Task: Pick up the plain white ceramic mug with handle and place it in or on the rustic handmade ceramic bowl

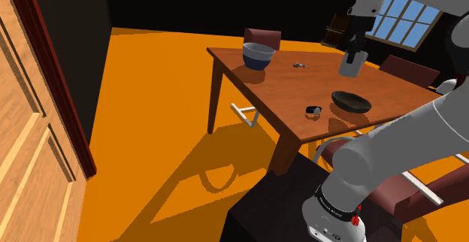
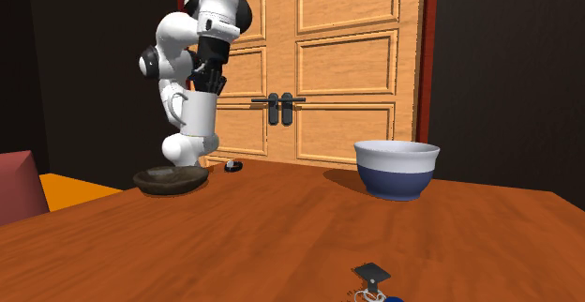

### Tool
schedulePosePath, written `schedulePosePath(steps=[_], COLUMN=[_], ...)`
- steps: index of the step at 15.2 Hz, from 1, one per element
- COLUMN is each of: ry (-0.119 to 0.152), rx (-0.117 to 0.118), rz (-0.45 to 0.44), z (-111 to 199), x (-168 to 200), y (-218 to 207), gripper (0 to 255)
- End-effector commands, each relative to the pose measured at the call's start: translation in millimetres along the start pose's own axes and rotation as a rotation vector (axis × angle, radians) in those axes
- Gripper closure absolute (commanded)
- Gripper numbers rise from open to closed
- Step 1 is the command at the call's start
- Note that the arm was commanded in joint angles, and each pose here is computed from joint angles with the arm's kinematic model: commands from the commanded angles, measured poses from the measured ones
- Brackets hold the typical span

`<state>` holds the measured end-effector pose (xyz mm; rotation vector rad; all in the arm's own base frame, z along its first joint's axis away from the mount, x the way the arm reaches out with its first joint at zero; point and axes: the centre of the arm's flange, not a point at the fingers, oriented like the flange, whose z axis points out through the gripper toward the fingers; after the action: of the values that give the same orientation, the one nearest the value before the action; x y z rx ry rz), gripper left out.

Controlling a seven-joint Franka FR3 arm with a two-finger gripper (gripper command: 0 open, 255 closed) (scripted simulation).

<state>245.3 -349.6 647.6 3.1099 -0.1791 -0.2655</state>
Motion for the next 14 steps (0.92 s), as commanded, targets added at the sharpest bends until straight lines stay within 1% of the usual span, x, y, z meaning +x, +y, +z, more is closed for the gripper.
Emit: schedulePosePath(steps=[1,5,6,14], ry=[0.000,0.000,0.000,0.000], rx=[0.000,0.000,0.000,0.000], rz=[-0.001,-0.001,-0.001,-0.001], z=[2.9,7.6,8.3,50.0], x=[-25.0,-72.7,-80.0,-72.9], y=[11.2,33.3,36.7,35.6], gripper=[255,255,255,255])
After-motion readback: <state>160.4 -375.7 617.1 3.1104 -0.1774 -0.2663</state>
